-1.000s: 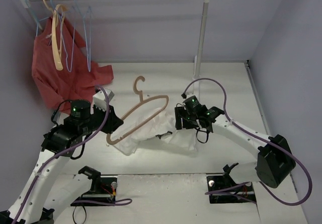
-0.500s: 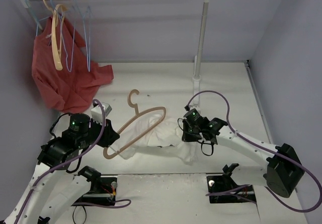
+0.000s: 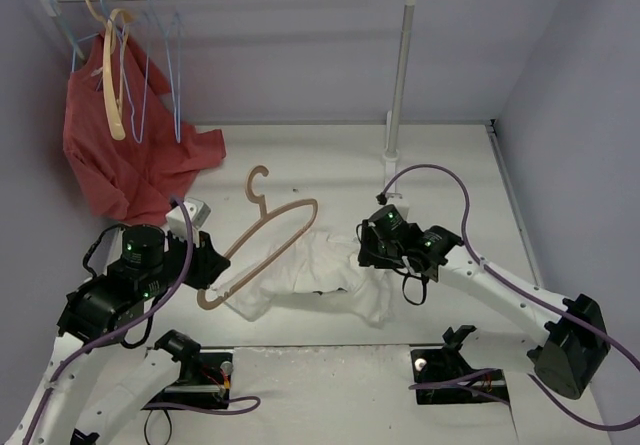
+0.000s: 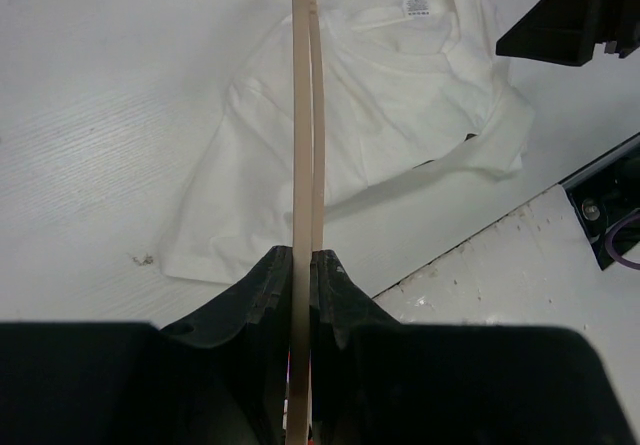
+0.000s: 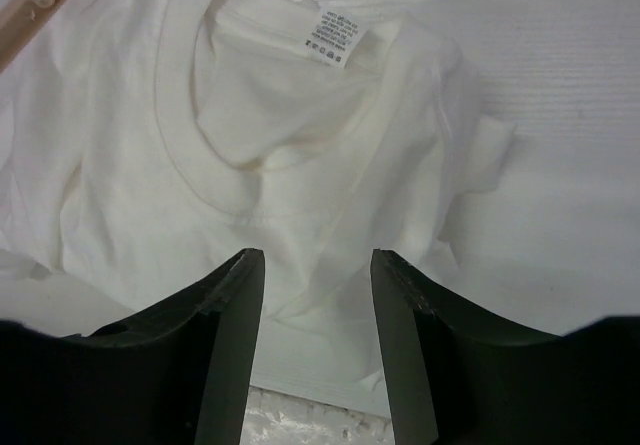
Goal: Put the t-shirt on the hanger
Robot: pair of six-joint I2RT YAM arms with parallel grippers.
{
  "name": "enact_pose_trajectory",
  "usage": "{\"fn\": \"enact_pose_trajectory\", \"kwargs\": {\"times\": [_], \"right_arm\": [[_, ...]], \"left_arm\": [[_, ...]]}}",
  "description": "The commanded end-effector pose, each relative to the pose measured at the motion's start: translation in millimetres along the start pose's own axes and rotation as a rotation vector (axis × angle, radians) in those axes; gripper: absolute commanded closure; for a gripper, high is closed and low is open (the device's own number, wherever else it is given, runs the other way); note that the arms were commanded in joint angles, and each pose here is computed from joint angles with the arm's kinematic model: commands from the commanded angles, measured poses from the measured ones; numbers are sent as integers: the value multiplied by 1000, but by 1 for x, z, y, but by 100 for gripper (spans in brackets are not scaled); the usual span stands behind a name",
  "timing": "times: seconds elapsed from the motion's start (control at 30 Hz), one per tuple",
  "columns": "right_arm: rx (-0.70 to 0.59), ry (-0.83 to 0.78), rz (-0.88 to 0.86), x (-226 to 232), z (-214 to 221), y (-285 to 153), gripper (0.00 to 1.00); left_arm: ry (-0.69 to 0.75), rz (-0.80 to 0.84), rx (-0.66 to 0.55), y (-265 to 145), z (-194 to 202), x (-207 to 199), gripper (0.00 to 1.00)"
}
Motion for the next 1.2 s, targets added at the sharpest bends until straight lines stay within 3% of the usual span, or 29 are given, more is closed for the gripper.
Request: {"fn": "enact_pose_trajectory", "kwargs": {"times": [0.0, 0.33, 0.4, 0.43, 0.57, 0.73, 0.93, 1.07, 1.17], "right_arm": [[-58, 27, 23, 8, -12, 8, 52], [-38, 53, 106, -5, -16, 36, 53], [-37, 54, 105, -7, -20, 41, 60], [-34, 35, 104, -7, -21, 43, 72], [-109, -25, 66, 1, -42, 40, 100], [-231, -149, 8, 31, -99, 29, 100], [-499, -286, -251, 100, -167, -49, 100], [-563, -271, -269, 96, -167, -78, 100], [-512, -215, -186, 64, -138, -69, 100]], "left_arm": [[14, 58, -78, 3, -22, -7, 100], [28, 132, -92, 4, -32, -14, 100], [30, 141, -92, 5, -33, -15, 100], [30, 146, -95, 7, -34, -15, 100], [36, 155, -120, 11, -41, -16, 100], [65, 83, -179, 17, -61, -9, 100], [74, -95, -291, 12, -88, 5, 100], [71, -170, -352, 5, -97, 11, 100], [82, -159, -347, 7, -95, 11, 100]]}}
Point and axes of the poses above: each gripper's point midway between its finger pads, its own y axis out along the fingers, its own x axis along the line the jaws close on, z = x × y, the point moved 8 cm from there along -y, back along the fingers, and after that the axes turned 7 degrees about y, right-handed, at the moved point
